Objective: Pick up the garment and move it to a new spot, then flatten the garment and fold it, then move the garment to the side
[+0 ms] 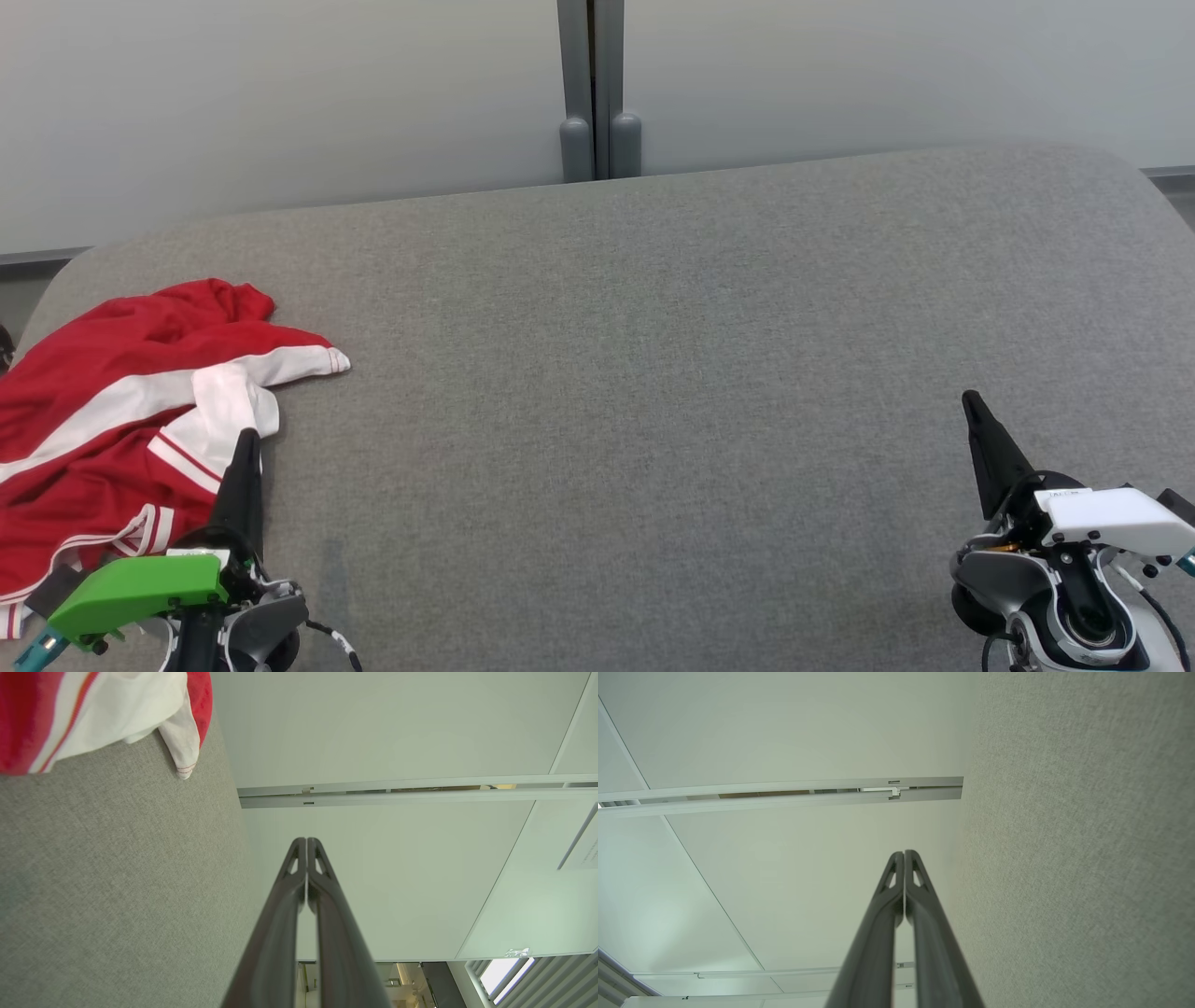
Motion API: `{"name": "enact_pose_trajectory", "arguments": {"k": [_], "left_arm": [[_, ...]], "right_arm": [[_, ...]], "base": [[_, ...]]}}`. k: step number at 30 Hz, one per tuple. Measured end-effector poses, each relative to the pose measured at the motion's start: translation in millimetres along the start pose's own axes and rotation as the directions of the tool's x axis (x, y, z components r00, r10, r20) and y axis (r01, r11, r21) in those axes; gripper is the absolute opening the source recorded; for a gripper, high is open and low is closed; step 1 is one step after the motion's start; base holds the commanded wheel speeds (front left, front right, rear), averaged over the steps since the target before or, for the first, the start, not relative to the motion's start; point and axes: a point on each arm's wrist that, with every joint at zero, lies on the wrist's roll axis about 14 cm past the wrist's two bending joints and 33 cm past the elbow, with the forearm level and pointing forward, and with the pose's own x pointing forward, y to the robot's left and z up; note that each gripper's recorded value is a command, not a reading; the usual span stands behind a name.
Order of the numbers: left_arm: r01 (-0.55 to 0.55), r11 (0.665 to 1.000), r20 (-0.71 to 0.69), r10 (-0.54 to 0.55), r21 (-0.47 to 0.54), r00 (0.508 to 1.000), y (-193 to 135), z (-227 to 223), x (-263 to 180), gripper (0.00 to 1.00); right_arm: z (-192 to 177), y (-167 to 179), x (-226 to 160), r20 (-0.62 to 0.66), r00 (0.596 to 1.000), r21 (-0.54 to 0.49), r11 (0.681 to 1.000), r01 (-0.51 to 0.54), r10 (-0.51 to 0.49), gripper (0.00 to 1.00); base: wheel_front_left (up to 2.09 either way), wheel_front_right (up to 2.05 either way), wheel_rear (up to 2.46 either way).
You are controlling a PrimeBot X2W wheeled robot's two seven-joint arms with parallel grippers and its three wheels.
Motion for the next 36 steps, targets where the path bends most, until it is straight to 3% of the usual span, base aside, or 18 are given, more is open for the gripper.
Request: {"name": "enact_pose_trajectory", "arguments": {"k": [2, 3, 9, 20, 29, 36], "left_arm": [[0.000, 1.000, 0.000, 0.000, 0.000, 1.000, 0, 0, 0, 0.00], [0.000, 1.000, 0.000, 0.000, 0.000, 1.000, 0, 0, 0, 1.00], [-0.070, 0.997, 0.006, 0.071, -0.012, 0.997, 24, -2, -10, 1.00], [-0.045, 0.999, 0.041, 0.044, 0.008, 0.998, 15, 0, -8, 1.00], [-0.007, 0.998, 0.060, 0.003, 0.063, 0.998, 2, 0, -5, 1.00], [0.017, 0.985, 0.063, -0.028, 0.172, 0.998, -8, -1, -3, 1.00]], "right_arm": [[0, 0, 0, 0.000, 1.000, 0.000, 1.000, 0.000, 0.000, 0.00], [0, 0, 0, 0.000, 1.000, 0.000, 1.000, 0.000, 0.000, 1.00], [-3, -21, -9, 0.000, 0.998, 0.011, 0.998, 0.063, -0.063, 1.00], [-10, -9, -4, 0.009, 1.000, 0.001, 1.000, 0.025, -0.025, 1.00], [-17, 9, 1, 0.006, 1.000, -0.020, 0.999, -0.028, 0.029, 1.00], [-21, 17, 4, -0.007, 0.999, -0.122, 0.991, -0.054, 0.054, 1.00]], "base": [[0.00, 0.00, 0.00], [0.00, 0.00, 0.00], [0.00, 0.00, 0.00], [0.00, 0.00, 0.00], [0.00, 0.00, 0.00], [0.00, 0.00, 0.00]]}}
